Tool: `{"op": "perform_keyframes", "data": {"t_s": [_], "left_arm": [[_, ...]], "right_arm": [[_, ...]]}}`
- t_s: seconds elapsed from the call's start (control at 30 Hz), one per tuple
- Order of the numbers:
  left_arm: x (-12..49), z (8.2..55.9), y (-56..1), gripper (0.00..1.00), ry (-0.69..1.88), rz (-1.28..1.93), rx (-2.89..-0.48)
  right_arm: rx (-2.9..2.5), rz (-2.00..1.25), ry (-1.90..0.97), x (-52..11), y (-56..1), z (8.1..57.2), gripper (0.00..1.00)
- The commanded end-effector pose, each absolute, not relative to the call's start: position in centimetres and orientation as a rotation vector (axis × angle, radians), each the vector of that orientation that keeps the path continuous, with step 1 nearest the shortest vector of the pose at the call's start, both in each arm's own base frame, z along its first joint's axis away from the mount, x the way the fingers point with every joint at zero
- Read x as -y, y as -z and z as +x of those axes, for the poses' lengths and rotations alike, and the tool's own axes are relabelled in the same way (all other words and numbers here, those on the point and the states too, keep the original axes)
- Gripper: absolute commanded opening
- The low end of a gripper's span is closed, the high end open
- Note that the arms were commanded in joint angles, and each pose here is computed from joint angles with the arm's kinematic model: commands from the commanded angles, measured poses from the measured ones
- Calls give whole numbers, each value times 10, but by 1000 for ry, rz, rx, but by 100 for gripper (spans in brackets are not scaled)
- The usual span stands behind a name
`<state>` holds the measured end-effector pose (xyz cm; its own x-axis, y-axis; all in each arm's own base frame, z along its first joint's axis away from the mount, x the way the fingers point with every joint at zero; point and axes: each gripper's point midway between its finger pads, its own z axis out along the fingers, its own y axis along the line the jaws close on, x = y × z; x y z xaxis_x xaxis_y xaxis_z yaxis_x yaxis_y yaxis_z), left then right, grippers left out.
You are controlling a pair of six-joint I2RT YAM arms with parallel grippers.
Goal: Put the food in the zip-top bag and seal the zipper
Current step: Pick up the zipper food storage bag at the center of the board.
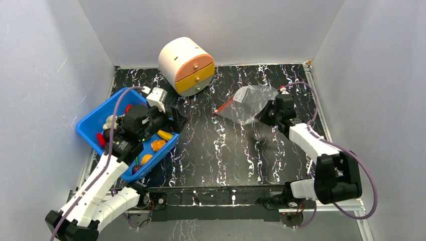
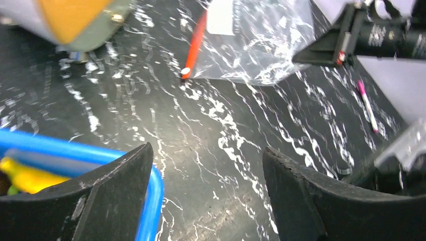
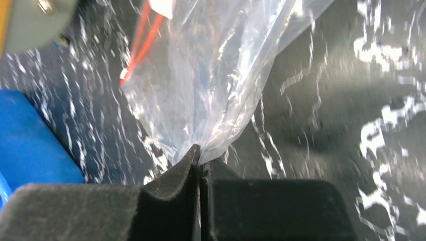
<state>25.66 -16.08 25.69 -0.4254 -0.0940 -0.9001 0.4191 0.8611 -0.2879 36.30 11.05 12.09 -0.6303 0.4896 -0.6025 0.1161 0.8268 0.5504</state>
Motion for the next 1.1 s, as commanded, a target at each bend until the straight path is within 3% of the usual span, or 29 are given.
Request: {"op": "perform_keyframes", "data": {"t_s": [0.0, 0.17, 0.3, 0.43, 0.67, 0.9, 0.97, 1.07], "left_arm": [[210, 241, -269, 77, 809, 608, -1830], [232, 229, -263, 80, 779, 1029, -1481], [253, 240, -246, 80, 713, 1212, -1359], [270, 231, -215, 83, 779, 1283, -1394], [285, 224, -190, 82, 733, 1390, -1389], [292, 226, -178, 74, 690, 1434, -1380], [292, 225, -178, 65, 683, 1440, -1367], [289, 226, -181, 20, 661, 1445, -1360]], "right_arm": [[-2318, 302, -700, -122, -129, 311, 0], [-2274, 283, -980, -149, -171, 271, 0], [-2168, 252, -1258, -173, -222, 249, 0], [-2088, 256, -1443, -186, -249, 238, 0], [-2060, 247, -1480, -188, -261, 235, 0], [-2053, 227, -1509, -190, -270, 230, 0], [-2049, 228, -1496, -189, -271, 230, 0], [-2052, 221, -1484, -188, -276, 230, 0]]}}
